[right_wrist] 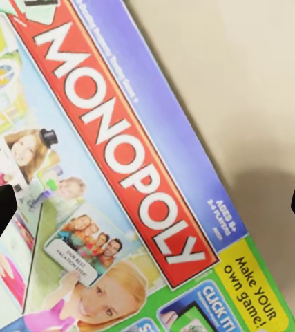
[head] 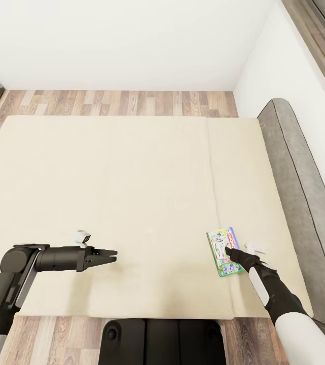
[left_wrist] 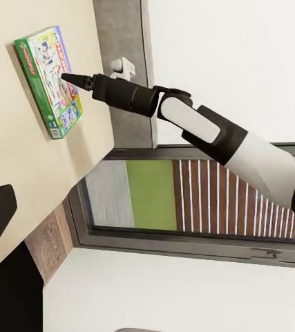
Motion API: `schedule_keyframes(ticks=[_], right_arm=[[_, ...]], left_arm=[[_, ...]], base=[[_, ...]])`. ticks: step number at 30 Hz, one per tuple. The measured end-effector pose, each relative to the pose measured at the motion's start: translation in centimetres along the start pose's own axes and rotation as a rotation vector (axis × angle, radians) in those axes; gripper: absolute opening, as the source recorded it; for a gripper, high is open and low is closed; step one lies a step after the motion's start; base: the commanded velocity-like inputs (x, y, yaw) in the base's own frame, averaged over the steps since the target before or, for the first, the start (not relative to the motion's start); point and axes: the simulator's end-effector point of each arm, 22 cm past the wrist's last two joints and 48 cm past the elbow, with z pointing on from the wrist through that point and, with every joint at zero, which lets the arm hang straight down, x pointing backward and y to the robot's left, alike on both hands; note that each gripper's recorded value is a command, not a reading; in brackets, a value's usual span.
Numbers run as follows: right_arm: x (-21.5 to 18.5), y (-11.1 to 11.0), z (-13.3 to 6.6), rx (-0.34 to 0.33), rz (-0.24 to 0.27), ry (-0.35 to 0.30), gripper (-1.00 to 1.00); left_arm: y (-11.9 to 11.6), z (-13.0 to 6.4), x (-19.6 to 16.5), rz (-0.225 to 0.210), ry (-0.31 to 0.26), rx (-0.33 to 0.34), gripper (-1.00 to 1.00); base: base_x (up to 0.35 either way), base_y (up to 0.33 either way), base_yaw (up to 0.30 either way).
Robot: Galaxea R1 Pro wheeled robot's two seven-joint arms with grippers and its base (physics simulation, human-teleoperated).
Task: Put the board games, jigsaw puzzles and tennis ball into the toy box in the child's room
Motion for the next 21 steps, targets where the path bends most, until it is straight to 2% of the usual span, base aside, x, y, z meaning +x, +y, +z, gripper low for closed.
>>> schedule_keyframes(ticks=[21], right_arm=[[1.0,0.1,0.2,-0.008,0.003,0.022,1.0]], left_arm=[[0.0,0.0,0.0,0.0,0.0,0.0,1.0]], base=[[0.0,0.0,0.0]])
